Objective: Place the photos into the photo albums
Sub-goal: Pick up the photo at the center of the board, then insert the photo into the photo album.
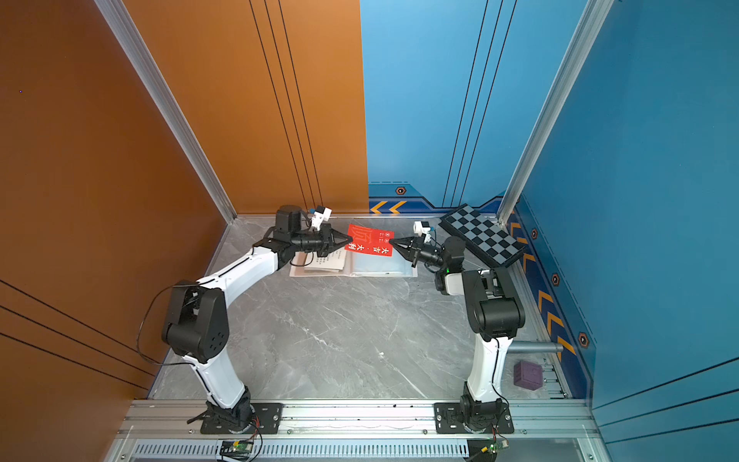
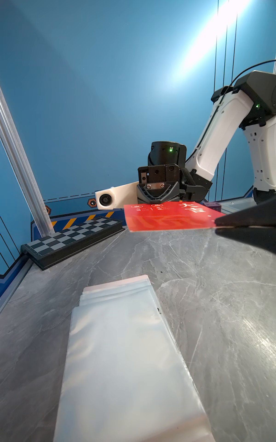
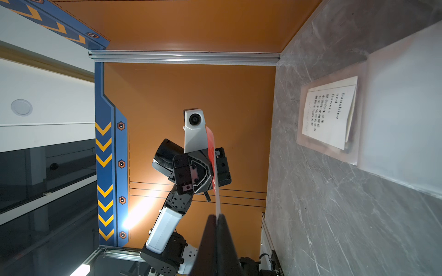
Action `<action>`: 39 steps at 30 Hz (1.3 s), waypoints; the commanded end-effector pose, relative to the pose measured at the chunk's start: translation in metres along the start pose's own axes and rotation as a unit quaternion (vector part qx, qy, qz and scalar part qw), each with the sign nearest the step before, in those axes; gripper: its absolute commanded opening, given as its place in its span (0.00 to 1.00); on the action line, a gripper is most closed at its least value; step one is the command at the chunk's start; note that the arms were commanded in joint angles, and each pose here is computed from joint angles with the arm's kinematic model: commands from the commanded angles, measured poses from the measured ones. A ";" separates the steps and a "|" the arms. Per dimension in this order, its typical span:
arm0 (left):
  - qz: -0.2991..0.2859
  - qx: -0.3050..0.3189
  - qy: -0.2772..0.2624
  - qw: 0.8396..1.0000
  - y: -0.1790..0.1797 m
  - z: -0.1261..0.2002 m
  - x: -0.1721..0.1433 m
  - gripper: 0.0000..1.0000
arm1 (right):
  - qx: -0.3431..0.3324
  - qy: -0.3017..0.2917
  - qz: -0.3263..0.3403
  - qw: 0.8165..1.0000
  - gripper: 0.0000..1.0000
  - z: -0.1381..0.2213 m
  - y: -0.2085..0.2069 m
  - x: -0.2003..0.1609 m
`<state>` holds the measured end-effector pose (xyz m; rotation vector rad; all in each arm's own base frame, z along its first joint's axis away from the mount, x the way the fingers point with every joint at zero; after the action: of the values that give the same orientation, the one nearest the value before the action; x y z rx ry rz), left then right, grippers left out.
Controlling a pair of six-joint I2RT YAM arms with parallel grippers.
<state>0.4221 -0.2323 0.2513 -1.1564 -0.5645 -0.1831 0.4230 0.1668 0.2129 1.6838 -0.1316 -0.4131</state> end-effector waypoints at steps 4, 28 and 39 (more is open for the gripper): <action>0.004 0.036 -0.027 0.999 0.024 0.020 0.001 0.00 | -0.031 -0.019 0.006 0.999 0.00 0.007 -0.015 0.003; 0.042 0.130 -0.074 0.988 0.108 0.072 -0.001 0.00 | -0.218 -0.079 0.062 0.971 0.18 0.035 -0.044 0.001; 0.035 0.186 -0.068 0.980 0.139 0.074 0.005 0.00 | -0.223 -0.089 0.051 0.970 0.19 0.048 -0.055 0.003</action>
<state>0.4541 -0.1100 0.1746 -0.8691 -0.6610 0.0698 0.4045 0.1338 0.1563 1.2109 -0.2257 -0.4771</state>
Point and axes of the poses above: each gripper's point midway between its finger pads, its own z axis back along the fingers, its own y axis along the line the jaws close on, x = y × z, the point moved 4 cm from there along z, back along the fingers, and after that the axes turned 14 degrees about -z, right-handed, at the moved point
